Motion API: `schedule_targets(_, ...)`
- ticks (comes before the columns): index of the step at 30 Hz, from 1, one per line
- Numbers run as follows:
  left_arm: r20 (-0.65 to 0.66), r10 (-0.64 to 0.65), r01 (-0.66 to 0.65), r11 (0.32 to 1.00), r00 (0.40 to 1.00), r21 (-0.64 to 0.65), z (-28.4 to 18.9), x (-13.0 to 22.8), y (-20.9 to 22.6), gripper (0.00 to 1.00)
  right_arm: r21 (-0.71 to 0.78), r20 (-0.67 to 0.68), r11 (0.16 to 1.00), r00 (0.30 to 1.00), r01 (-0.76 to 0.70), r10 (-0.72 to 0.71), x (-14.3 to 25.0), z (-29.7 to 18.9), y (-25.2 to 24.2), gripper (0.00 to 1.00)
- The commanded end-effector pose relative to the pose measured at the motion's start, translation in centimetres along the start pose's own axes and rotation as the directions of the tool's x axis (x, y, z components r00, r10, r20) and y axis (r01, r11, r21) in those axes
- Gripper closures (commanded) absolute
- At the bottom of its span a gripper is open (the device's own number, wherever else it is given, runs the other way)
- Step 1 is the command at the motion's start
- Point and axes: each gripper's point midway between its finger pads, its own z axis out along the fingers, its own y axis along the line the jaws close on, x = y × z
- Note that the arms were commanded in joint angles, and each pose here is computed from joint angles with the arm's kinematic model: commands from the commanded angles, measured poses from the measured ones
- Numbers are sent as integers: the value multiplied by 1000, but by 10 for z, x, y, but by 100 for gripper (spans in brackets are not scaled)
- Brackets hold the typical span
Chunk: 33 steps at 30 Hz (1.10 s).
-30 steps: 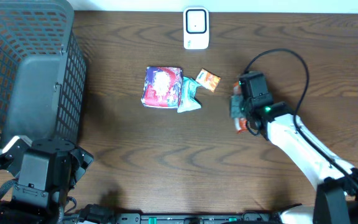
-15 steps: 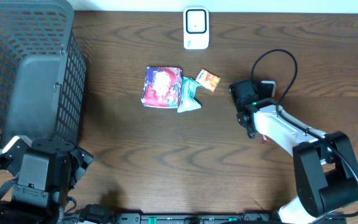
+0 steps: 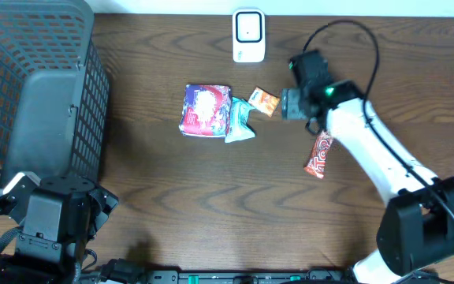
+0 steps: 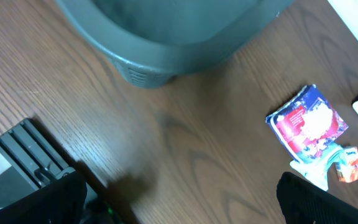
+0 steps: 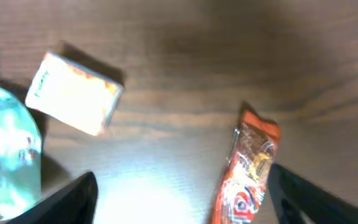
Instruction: Scan the item barcode
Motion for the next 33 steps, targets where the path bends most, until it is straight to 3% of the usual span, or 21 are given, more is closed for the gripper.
schedule_targets(1, 9, -14, 14, 1000, 1000, -14, 1, -1, 2, 2, -18, -56, 999, 998, -34, 33, -4, -7, -34, 17)
schedule_targets(5, 9, -14, 14, 1000, 1000, -14, 1, -1, 2, 2, 49, -201, 992, 972, -115, 122, 28, 2, -83, 23)
schedule_targets(7, 9, -14, 14, 1000, 1000, -14, 1, -1, 2, 2, 62, -274, 985, 946, -163, 174, 48, 7, -101, 38)
schedule_targets(9, 8, -14, 14, 1000, 1000, -13, 1, -1, 2, 2, 26, -315, 978, 927, -208, 205, 61, 13, -103, 43)
schedule_targets(18, 9, -14, 14, 1000, 1000, -14, 1, -1, 2, 2, -222, -325, 935, 925, -277, 197, 90, 53, -57, 37)
schedule_targets(26, 9, -14, 14, 1000, 1000, -14, 1, -1, 2, 2, -168, -320, 925, 906, -341, 276, 112, 72, -56, 43)
schedule_targets(28, 9, -14, 14, 1000, 1000, -14, 1, -1, 2, 2, -181, -319, 922, 907, -341, 273, 115, 74, -54, 48)
schedule_targets(31, 9, -14, 14, 1000, 1000, -14, 1, -1, 2, 2, -185, -321, 924, 909, -335, 265, 118, 75, -50, 82)
schedule_targets(33, 9, -14, 14, 1000, 1000, -14, 1, -1, 2, 2, -187, -322, 923, 908, -338, 267, 119, 75, -47, 93)
